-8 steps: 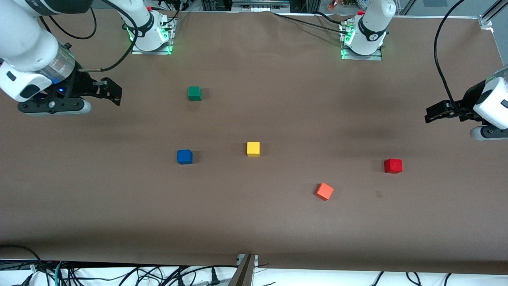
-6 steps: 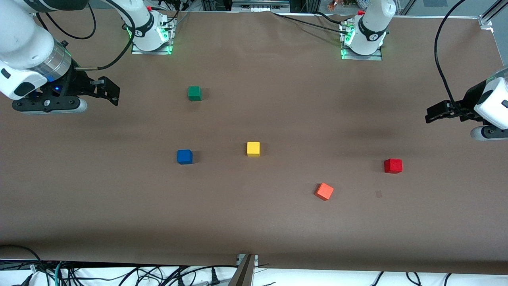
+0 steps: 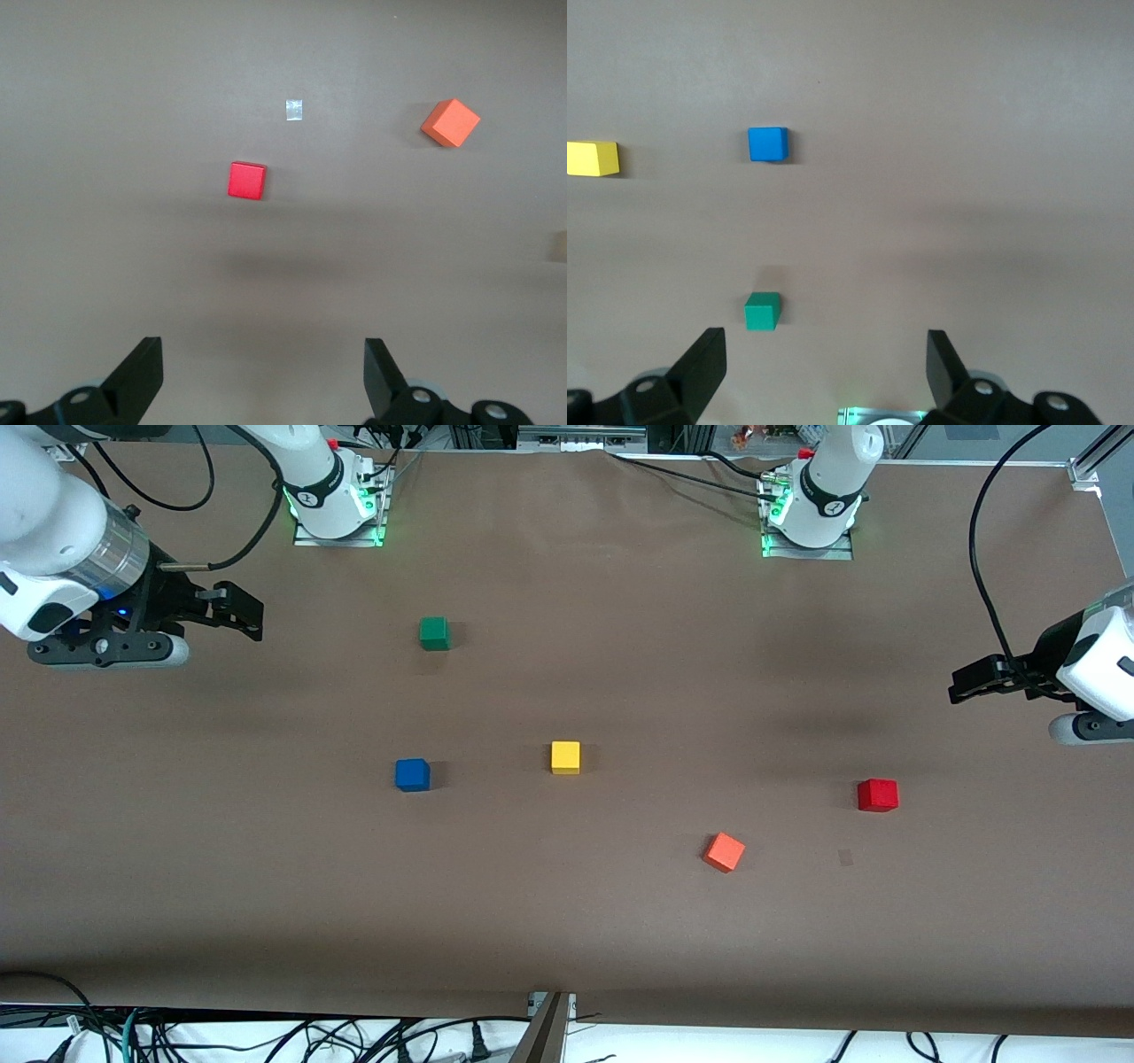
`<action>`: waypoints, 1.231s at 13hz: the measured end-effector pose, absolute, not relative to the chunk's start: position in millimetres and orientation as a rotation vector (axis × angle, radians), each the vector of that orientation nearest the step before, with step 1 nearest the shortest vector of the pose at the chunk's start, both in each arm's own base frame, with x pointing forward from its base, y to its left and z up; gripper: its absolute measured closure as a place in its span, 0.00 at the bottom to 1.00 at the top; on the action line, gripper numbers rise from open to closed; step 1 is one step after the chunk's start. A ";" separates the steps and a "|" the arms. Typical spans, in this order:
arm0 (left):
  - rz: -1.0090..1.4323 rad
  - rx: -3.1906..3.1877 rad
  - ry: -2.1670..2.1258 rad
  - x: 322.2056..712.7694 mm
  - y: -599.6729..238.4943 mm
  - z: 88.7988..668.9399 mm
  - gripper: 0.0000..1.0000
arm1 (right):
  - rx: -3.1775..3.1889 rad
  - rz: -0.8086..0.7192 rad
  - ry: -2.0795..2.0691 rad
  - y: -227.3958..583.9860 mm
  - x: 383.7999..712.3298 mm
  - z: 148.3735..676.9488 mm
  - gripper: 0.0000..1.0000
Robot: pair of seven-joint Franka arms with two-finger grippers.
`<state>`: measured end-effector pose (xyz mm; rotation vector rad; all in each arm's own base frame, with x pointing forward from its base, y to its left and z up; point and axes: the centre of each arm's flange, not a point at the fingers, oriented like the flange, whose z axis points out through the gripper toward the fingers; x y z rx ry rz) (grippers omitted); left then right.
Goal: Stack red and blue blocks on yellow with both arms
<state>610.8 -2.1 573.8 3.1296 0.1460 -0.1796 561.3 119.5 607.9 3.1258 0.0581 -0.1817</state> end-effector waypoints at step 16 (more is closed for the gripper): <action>-0.253 3.113 0.085 658.4 31.0 284.4 0.00 | 3.138 -0.195 0.029 105.4 564.8 605.7 0.00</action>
